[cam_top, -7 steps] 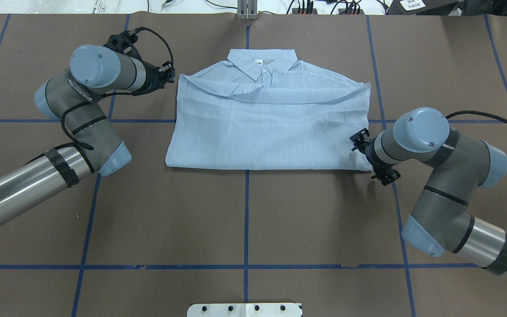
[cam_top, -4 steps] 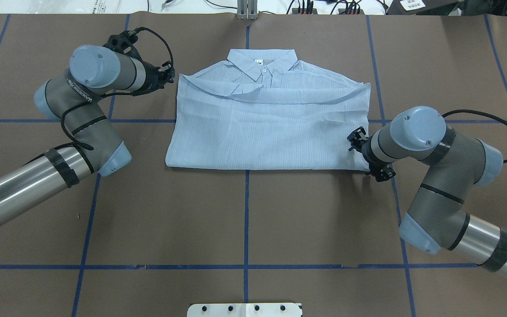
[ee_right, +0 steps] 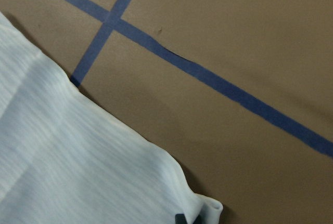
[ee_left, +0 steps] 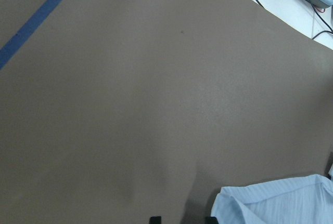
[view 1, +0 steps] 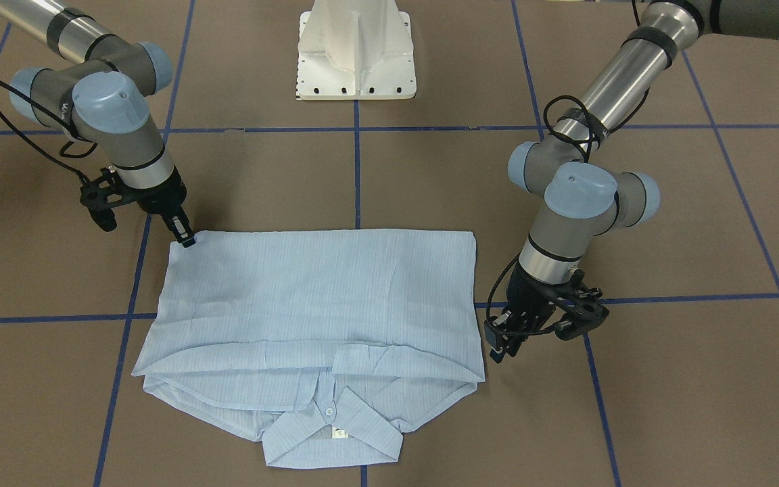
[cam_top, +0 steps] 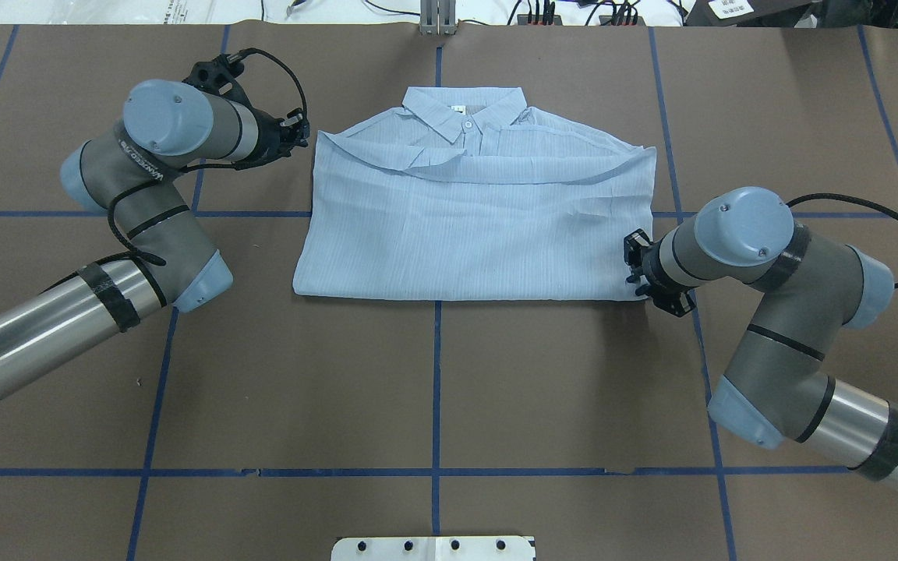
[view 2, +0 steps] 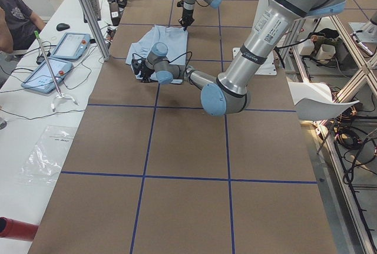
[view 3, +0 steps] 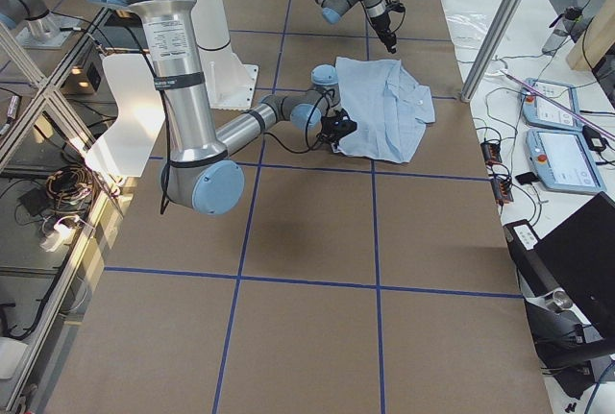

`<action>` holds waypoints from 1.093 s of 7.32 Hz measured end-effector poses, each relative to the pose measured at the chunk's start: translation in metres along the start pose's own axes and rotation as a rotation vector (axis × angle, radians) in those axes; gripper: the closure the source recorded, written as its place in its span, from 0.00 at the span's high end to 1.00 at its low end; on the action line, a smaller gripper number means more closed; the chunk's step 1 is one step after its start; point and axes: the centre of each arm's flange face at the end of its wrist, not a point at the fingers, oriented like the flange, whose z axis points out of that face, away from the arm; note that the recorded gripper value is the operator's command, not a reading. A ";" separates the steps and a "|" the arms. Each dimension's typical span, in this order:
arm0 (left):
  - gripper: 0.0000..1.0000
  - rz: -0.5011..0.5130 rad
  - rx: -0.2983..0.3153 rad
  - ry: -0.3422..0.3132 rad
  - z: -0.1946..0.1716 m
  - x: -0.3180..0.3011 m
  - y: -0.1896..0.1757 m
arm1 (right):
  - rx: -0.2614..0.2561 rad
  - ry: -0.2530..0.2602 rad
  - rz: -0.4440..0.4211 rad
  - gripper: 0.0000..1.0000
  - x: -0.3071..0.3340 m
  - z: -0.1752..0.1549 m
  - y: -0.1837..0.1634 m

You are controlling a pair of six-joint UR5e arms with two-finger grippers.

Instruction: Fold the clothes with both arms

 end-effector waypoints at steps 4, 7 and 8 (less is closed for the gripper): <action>0.40 -0.010 -0.006 0.026 -0.013 0.011 0.005 | -0.054 0.052 -0.028 0.00 0.067 -0.056 0.012; 0.41 -0.015 -0.101 0.072 -0.075 0.035 0.048 | -0.278 0.307 -0.131 0.00 0.156 -0.103 0.092; 0.47 -0.035 -0.154 0.093 -0.100 0.032 0.069 | -0.342 0.400 -0.156 0.99 0.187 -0.106 0.125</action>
